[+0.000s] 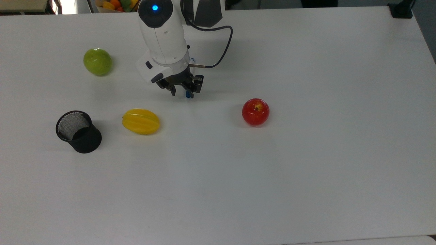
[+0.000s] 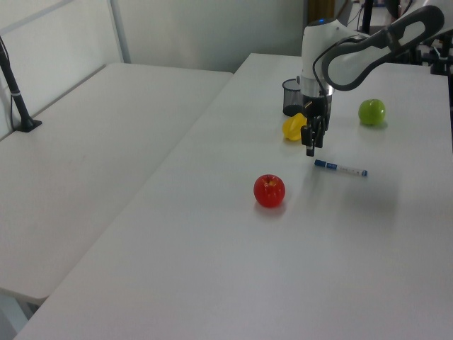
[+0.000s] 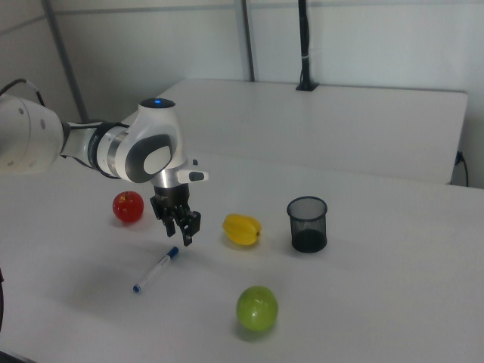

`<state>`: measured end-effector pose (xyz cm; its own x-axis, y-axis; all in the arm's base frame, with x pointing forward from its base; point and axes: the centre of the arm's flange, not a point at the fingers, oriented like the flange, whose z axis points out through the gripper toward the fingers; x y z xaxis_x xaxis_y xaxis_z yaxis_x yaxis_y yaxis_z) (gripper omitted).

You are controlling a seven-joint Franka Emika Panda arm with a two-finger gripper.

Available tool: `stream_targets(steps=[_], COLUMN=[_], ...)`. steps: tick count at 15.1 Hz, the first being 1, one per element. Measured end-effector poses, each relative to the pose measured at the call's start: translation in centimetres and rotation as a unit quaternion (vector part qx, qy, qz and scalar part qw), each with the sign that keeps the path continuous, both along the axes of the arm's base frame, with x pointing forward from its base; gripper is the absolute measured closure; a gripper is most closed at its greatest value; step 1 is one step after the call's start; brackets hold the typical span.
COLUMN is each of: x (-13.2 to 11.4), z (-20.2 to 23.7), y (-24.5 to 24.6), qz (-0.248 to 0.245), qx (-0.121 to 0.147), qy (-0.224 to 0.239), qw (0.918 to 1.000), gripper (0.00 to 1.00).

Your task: Take marker pen

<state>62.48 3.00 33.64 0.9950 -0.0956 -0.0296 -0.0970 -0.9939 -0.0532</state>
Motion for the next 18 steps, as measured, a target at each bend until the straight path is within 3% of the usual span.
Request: stream_targets(steps=[2, 5, 6, 12, 18], x=[0.2, -0.4, -0.7, -2.9, -4.1], z=[1.4, 5.5, 6.9, 15.5, 20.0], y=[-0.1, -1.1, -1.6, -5.7, -8.6], qz=[-0.001, 0.002, 0.001, -0.03, -0.055], qx=[-0.001, -0.015, -0.019, -0.022, -0.022], qy=[-0.012, -0.008, -0.001, 0.015, 0.008], qw=[0.9999, 0.9999, 0.9998, 0.9992, 0.9982], gripper=[0.37, 0.05, 0.0, 0.0, 0.0])
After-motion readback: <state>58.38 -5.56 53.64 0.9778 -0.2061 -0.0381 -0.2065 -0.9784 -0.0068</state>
